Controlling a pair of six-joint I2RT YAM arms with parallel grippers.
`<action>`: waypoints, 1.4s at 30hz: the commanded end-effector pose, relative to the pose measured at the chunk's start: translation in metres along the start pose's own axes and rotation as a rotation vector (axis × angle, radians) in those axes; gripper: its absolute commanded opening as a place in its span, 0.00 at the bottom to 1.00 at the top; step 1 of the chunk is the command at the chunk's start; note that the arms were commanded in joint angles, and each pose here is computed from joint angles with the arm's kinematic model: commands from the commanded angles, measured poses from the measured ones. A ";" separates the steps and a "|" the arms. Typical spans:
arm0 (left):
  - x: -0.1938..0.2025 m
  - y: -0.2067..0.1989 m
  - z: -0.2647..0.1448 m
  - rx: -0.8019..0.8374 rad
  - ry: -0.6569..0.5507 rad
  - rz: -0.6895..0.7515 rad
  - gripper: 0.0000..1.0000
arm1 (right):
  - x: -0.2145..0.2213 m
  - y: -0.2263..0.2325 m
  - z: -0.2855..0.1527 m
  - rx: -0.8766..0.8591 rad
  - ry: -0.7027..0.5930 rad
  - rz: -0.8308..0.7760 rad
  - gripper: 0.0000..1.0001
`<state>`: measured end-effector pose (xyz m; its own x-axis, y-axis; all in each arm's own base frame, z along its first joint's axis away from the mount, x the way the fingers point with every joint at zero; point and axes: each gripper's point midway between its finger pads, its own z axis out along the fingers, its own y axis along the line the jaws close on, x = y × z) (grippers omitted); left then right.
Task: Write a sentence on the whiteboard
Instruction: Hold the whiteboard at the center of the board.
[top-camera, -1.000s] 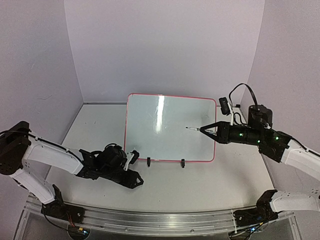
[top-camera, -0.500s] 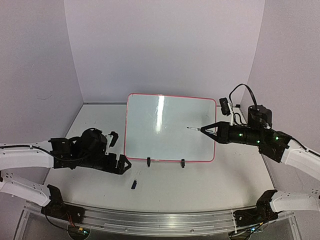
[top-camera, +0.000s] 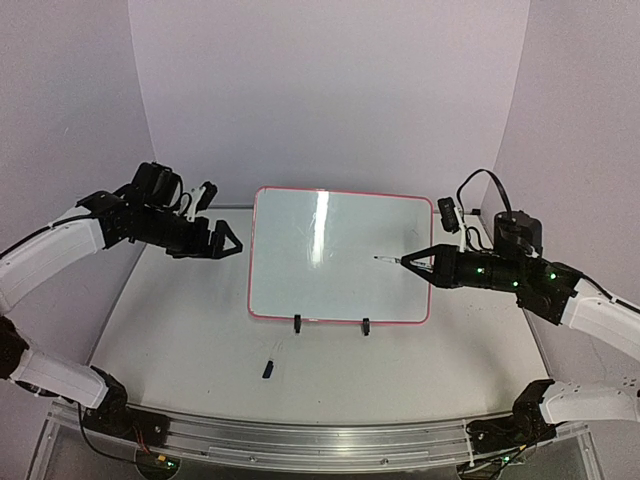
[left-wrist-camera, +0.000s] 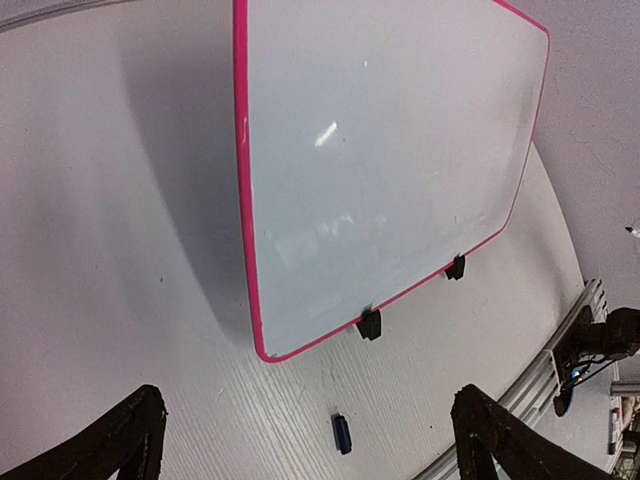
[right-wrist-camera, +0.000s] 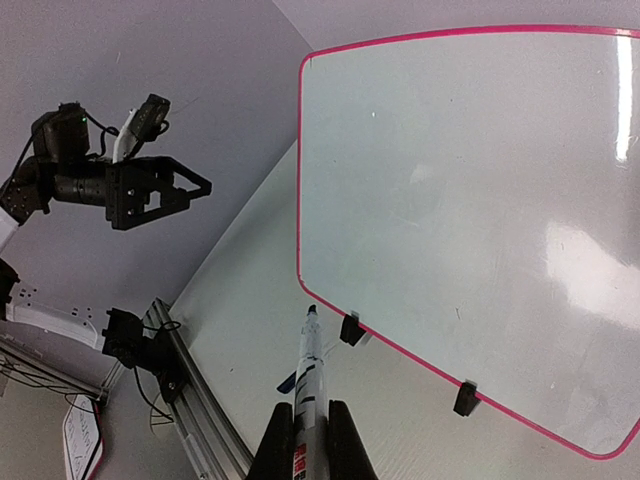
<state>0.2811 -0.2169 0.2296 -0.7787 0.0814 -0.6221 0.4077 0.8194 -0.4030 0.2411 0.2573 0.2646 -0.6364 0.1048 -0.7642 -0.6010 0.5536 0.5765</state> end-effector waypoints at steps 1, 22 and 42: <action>-0.051 -0.011 0.004 0.158 -0.045 0.101 0.99 | -0.013 0.011 -0.003 -0.020 -0.034 -0.001 0.00; -0.150 -0.007 0.077 0.352 -0.201 0.208 0.98 | -0.018 0.018 -0.001 -0.055 -0.060 -0.024 0.00; -0.180 -0.001 0.088 0.632 -0.203 0.223 0.47 | -0.015 0.022 -0.005 -0.081 -0.073 0.000 0.00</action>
<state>0.4635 -0.2755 0.2517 -0.6300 0.0579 -0.7744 0.7259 0.3983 -0.5607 0.2392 0.2607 0.2758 -0.6288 0.1445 -0.7640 -0.6081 0.5209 0.5990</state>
